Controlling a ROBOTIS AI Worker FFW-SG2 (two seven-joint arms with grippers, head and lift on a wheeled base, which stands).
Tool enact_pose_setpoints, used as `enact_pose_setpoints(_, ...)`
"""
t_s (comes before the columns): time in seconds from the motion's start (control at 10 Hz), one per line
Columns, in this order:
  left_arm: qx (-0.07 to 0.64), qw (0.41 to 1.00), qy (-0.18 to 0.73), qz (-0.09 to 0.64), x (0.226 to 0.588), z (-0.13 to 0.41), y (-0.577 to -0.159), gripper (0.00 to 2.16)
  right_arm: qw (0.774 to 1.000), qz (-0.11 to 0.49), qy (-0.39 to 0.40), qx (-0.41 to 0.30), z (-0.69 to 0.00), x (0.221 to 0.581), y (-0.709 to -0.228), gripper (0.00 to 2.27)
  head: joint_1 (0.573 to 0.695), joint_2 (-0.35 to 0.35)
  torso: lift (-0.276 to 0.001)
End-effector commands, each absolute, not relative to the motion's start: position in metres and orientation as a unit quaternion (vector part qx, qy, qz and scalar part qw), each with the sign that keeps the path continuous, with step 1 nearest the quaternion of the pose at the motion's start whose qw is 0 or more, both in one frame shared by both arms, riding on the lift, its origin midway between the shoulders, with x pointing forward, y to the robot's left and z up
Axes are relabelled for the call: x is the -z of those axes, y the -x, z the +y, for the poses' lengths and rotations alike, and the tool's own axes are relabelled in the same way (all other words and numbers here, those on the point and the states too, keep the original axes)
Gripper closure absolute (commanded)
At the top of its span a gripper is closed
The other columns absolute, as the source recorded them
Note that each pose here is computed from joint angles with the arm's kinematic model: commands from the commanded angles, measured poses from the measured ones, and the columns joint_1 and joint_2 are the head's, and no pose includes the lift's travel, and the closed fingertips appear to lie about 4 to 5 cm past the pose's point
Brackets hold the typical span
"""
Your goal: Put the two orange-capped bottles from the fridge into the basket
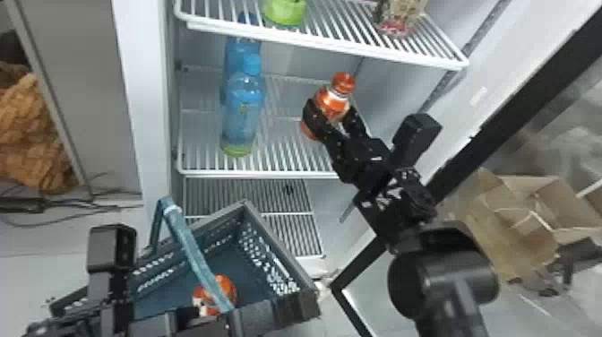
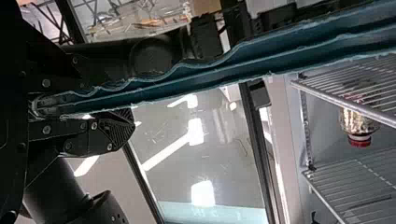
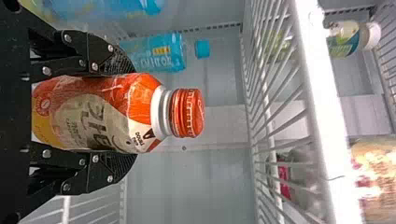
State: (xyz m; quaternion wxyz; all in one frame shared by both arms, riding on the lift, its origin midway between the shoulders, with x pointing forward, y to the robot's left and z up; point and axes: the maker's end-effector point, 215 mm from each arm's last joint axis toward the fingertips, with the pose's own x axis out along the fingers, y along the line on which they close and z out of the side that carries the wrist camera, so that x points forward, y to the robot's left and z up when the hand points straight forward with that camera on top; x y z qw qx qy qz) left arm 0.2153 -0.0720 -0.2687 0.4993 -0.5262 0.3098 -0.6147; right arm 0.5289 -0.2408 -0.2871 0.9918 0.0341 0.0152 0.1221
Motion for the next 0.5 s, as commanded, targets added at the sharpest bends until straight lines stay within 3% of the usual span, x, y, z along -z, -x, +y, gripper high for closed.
enact_pose_setpoints(0.0,0.615,0.499,0.526,0.312,0.27,-0.072,-0.214,1.15,0.989,0.03,-0.047,-0.14,-0.228,0.281,-0.503,0.7,0.695,-0.35,-0.235)
enact_pose_setpoints(0.4,0.615,0.499,0.523,0.314,0.271,-0.072,-0.214,1.15,0.96,0.053,-0.109,-0.251,-0.137,0.241,-0.417,0.7,0.695,-0.35,-0.235)
